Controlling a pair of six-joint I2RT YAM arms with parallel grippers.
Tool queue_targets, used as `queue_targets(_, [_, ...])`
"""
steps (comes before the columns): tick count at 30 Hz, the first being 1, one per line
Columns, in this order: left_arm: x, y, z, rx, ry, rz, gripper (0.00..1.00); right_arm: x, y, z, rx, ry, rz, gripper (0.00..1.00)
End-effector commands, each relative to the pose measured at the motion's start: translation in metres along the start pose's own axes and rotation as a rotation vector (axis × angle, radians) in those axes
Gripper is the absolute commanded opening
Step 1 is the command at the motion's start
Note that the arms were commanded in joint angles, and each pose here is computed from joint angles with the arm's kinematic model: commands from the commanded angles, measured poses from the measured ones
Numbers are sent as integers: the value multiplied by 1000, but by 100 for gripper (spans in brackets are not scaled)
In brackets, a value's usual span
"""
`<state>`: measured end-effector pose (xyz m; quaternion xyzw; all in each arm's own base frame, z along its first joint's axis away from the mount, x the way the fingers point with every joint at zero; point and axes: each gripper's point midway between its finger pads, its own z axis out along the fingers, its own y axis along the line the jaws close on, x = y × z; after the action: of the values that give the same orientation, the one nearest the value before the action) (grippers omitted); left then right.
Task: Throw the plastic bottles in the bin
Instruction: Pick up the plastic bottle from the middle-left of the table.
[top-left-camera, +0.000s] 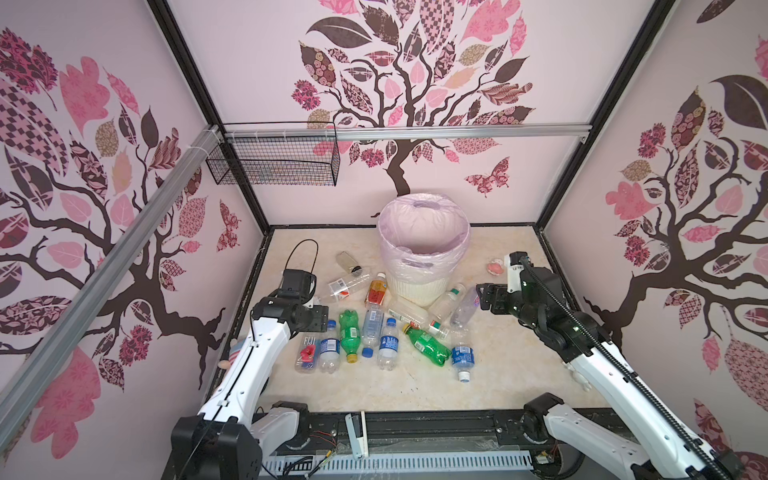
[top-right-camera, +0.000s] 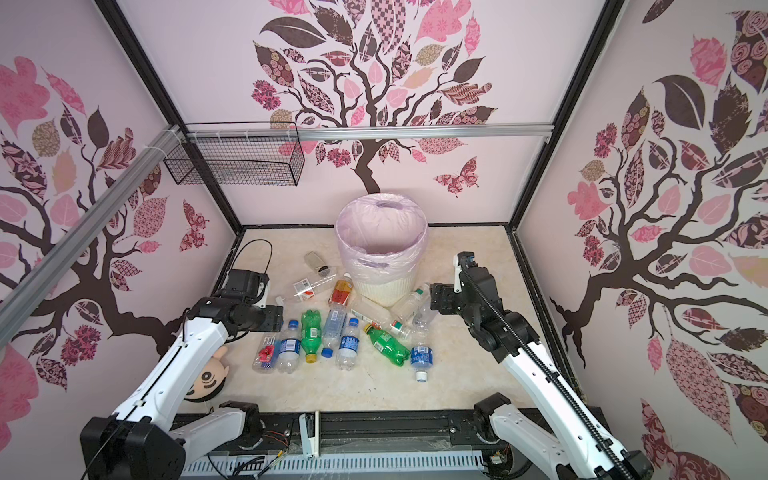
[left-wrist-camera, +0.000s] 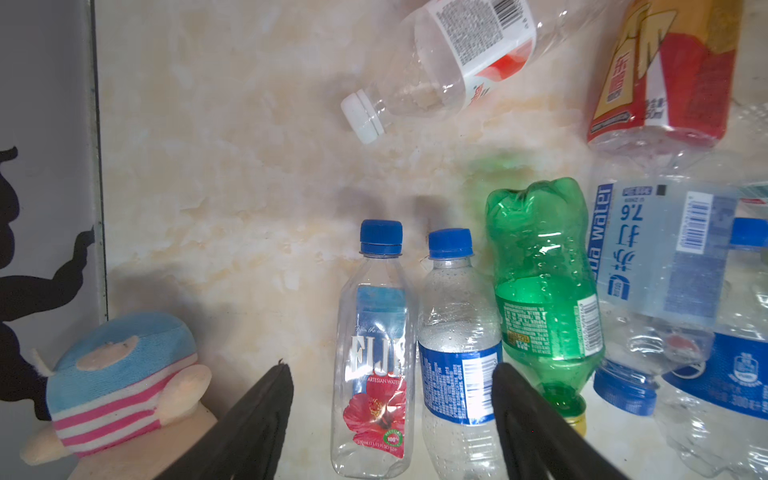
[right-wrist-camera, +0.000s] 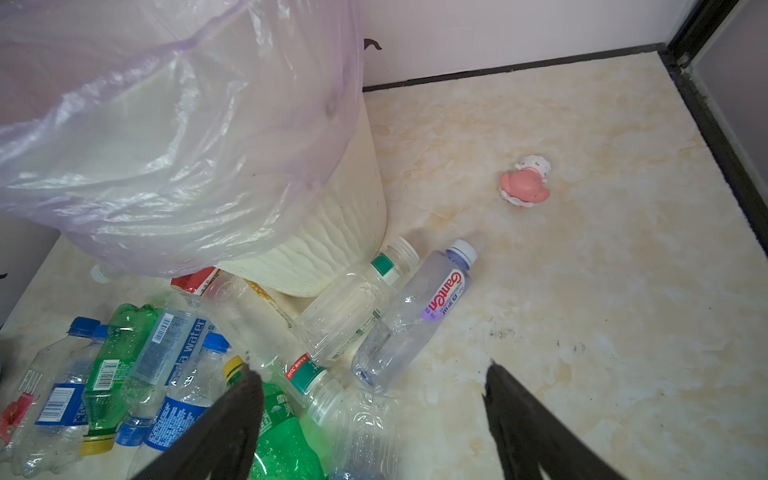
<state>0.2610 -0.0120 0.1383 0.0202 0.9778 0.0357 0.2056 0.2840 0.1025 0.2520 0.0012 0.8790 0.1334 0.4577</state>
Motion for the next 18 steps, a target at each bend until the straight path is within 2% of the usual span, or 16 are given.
queue_targets(1, [-11,10,-4,-30,-5,-23,78,-8,2,-5,-10,-39,29,86])
queue_targets(13, [3,13,33,-38,204,22,71,31,-9,-4,-14,-5,79,86])
queue_targets(18, [5,14,40,-44,237,26,70,38,-13,-6,-9,-1,76,86])
